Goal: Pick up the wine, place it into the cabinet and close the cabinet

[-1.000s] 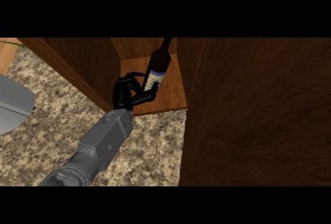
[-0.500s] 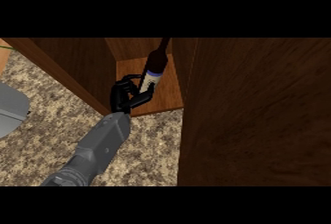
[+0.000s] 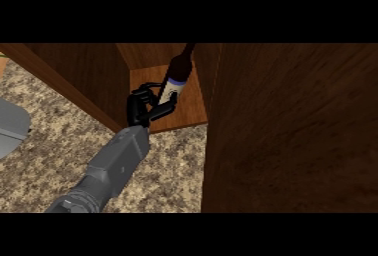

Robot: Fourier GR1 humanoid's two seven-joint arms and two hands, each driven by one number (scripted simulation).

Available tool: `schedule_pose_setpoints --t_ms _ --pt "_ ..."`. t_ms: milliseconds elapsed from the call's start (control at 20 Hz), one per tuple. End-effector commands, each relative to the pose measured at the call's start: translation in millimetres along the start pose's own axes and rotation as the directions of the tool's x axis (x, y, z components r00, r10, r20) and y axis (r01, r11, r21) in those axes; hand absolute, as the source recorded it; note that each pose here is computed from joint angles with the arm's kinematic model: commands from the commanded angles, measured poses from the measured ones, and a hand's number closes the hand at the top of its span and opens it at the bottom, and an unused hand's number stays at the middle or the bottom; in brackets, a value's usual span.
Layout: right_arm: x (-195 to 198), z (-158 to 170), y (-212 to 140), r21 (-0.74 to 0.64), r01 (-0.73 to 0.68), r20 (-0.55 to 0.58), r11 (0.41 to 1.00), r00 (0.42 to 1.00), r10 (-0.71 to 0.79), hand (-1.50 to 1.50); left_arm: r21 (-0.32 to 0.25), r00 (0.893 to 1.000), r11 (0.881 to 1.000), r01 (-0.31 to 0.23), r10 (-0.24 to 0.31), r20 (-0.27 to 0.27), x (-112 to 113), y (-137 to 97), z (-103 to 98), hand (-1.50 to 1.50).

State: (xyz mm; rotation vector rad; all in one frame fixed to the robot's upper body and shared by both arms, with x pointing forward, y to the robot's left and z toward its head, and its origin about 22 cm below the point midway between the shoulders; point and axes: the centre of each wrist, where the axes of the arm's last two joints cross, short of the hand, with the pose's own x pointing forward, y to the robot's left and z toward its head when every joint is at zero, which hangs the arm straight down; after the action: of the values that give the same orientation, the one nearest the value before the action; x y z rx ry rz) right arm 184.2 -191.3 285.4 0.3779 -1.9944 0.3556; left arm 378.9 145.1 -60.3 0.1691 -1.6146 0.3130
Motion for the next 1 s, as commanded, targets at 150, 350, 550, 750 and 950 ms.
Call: schedule_pose_setpoints --t_ms 150,350,550,750,950 --pt "2.5 6.4 -0.6 0.009 0.014 0.013 1.000 1.000 -0.014 -1.50 0.002 1.000 1.000 -0.004 0.004 0.004 25.3 -26.3 -12.9 1.50" --pt "-0.1 10.8 -2.8 -0.009 -0.003 0.004 1.000 1.000 0.003 -1.50 0.017 1.000 1.000 -0.005 0.005 0.002 31.9 -31.6 -16.6 1.50" --pt "-4.6 8.8 -7.4 -0.010 -0.005 -0.001 1.000 1.000 0.005 -1.50 0.025 1.000 0.999 0.021 -0.022 0.023 44.3 -41.4 -22.6 1.50" --pt "-10.3 5.9 -12.7 -0.046 -0.018 0.001 0.999 1.000 0.018 -1.50 0.018 1.000 1.000 0.018 -0.018 0.016 66.2 -57.6 -32.1 1.50" --pt "-11.8 17.1 -9.4 -0.018 -0.018 -0.018 1.000 1.000 0.018 -1.50 0.020 1.000 1.000 0.001 -0.001 -0.025 66.8 -57.7 -32.6 1.50"
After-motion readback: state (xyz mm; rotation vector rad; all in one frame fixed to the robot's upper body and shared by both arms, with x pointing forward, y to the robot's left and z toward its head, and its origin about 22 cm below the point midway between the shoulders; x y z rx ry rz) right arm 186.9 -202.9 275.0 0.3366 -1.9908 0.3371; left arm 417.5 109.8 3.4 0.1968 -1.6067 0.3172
